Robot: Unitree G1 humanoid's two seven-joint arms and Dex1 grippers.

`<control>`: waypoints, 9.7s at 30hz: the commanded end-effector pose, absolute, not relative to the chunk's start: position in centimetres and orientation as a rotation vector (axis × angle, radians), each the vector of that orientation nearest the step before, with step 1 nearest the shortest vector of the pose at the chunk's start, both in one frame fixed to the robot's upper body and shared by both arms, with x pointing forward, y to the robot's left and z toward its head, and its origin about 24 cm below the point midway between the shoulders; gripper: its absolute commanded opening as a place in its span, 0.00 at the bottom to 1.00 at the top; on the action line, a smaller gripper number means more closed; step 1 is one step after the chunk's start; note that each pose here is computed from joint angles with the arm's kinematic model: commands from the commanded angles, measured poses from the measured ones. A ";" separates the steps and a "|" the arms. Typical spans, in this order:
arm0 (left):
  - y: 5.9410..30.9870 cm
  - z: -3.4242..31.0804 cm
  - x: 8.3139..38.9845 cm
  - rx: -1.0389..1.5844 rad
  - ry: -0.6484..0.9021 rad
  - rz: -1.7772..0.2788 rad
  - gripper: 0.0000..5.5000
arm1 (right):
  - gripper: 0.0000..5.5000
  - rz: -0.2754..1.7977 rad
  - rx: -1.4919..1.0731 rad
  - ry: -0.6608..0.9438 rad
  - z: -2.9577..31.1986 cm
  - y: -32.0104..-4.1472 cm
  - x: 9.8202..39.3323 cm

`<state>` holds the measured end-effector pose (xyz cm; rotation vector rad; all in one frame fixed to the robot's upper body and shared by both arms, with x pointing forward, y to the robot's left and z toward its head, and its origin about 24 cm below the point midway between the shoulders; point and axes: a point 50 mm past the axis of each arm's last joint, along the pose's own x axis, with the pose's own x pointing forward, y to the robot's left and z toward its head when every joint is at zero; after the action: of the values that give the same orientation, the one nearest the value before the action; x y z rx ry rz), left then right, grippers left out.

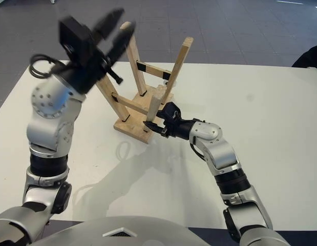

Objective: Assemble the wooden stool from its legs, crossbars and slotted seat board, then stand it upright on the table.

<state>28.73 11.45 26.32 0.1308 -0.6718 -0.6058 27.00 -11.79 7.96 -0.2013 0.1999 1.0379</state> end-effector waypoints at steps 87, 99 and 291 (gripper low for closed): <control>17.2 3.2 25.3 0.156 0.571 -0.612 0.26 | 0.71 0.454 -0.155 0.282 2.9 -18.7 29.3; 12.7 4.1 25.8 0.087 0.511 -0.745 0.26 | 0.71 0.431 -0.121 0.248 2.7 -15.0 32.5; 24.4 17.5 22.9 0.110 0.269 -1.240 0.26 | 0.71 1.130 -0.089 0.224 15.6 -21.5 28.0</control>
<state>22.85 24.52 16.46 0.0849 0.2813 -1.2261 27.56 -21.99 14.77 -0.0574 0.2517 1.1006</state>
